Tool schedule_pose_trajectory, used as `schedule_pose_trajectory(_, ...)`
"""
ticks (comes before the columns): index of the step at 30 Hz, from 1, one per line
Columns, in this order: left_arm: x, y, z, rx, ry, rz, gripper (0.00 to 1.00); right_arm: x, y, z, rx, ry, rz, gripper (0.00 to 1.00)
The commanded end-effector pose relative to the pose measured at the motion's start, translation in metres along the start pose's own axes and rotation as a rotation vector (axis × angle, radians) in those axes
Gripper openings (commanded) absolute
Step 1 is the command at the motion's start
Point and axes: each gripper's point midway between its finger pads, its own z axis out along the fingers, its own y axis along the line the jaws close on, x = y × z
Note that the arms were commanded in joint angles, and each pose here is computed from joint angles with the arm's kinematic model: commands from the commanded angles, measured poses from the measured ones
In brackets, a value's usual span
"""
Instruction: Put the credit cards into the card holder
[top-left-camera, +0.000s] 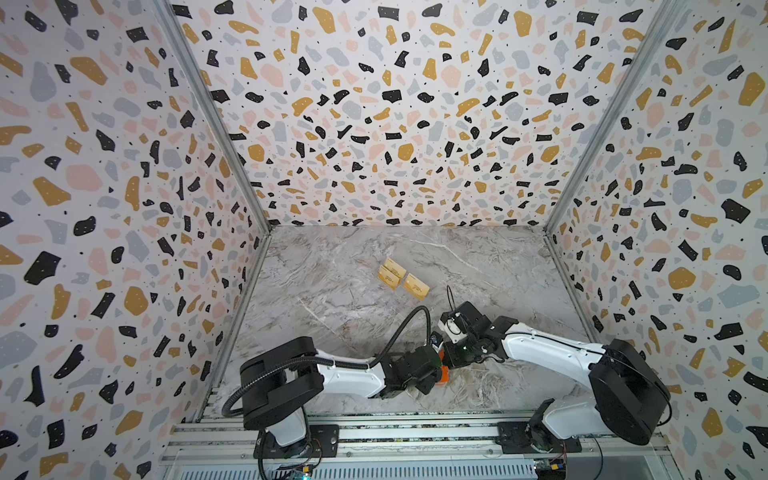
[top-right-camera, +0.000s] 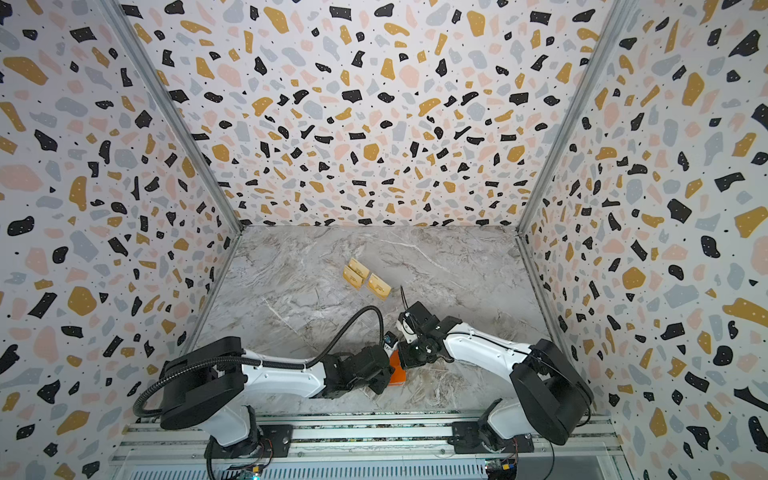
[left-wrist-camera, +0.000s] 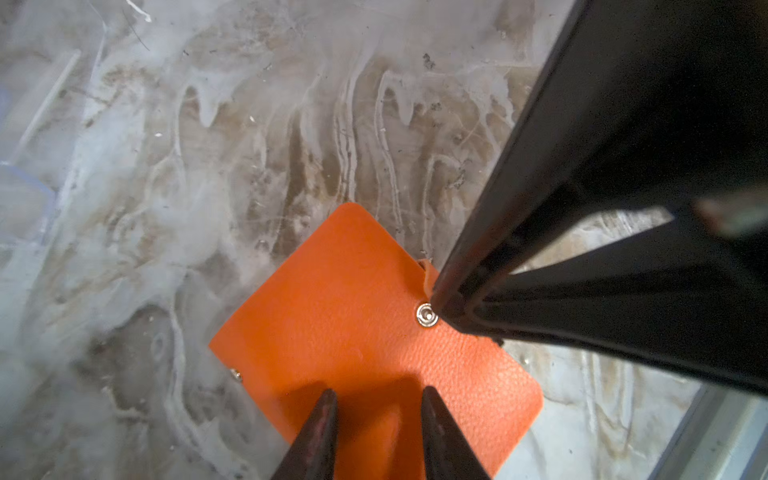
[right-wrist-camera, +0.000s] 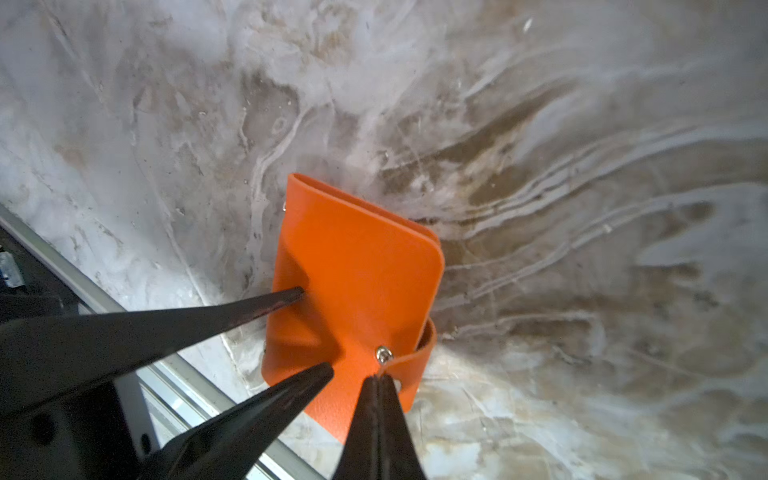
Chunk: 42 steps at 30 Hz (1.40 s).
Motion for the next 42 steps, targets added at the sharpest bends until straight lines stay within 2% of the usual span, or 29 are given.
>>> schedule_pose_trajectory(1, 0.049, 0.005, 0.011, -0.007, 0.170, 0.020, 0.36, -0.005, 0.008, 0.002, -0.045, -0.017, -0.025, 0.00)
schedule_pose_trajectory(21, 0.050, 0.004, 0.012, -0.005, 0.176, 0.023, 0.36, -0.005, 0.011, 0.012, -0.076, -0.011, -0.028, 0.00)
schedule_pose_trajectory(32, 0.050, 0.005, 0.011, -0.007, 0.174, 0.022, 0.36, 0.011, -0.014, 0.022, 0.033, 0.048, -0.002, 0.00)
schedule_pose_trajectory(42, 0.050, 0.004, 0.011, -0.006, 0.174, 0.021, 0.36, 0.015, -0.029, 0.025, 0.109, 0.047, 0.021, 0.00)
